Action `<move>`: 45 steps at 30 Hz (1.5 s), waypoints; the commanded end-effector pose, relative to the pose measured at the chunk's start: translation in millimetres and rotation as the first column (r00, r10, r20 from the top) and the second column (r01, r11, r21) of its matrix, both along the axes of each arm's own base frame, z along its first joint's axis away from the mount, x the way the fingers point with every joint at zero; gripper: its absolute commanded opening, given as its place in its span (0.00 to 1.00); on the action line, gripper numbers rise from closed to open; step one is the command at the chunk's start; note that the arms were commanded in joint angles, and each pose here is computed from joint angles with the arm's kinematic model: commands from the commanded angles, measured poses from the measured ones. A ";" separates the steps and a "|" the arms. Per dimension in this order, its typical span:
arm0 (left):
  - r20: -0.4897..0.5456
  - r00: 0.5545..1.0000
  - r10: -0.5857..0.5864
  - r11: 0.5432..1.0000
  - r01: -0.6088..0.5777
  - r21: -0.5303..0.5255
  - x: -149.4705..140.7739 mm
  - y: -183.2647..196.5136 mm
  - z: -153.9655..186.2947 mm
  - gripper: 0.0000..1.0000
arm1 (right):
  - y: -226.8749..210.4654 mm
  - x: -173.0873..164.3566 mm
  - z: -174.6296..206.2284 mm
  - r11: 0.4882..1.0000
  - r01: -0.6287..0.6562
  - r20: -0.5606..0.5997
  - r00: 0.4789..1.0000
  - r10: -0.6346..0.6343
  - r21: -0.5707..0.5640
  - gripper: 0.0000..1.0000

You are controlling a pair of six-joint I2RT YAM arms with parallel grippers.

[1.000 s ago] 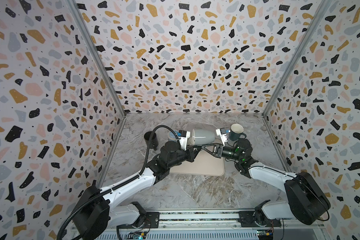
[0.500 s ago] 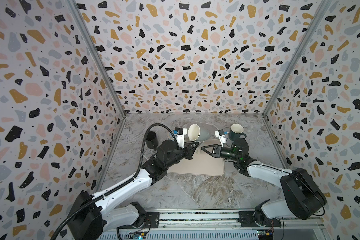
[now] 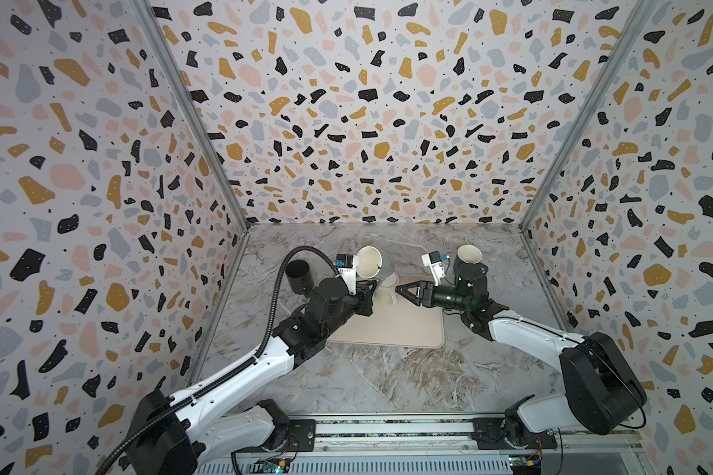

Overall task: Turn the mug right side up
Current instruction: Place the mug at the top-left of the table.

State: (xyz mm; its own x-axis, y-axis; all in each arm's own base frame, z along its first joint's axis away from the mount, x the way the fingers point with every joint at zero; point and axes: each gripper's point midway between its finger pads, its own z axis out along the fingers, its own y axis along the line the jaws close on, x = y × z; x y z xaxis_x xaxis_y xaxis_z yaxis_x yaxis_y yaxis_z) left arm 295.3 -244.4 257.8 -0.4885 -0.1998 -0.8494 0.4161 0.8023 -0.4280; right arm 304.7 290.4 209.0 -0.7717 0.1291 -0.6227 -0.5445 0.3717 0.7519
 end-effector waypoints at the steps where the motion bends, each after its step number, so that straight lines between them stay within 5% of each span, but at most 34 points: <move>1: 0.125 0.990 0.057 0.996 -0.048 -0.079 10.2 11.4 48.3 0.00 | -8.8 5.8 12.9 0.997 0.052 0.057 0.997 -0.048 -0.056 0.68; 21: 0.035 0.964 0.263 0.962 -0.265 0.074 31.9 80.0 -1.0 0.00 | -49.5 28.3 12.9 0.950 0.226 0.120 0.972 -0.204 -0.215 0.74; 45: -0.010 0.851 0.525 0.825 -0.506 0.252 31.4 169.2 -44.3 0.00 | -89.9 39.1 -3.8 0.928 0.286 0.080 0.958 -0.274 -0.238 0.74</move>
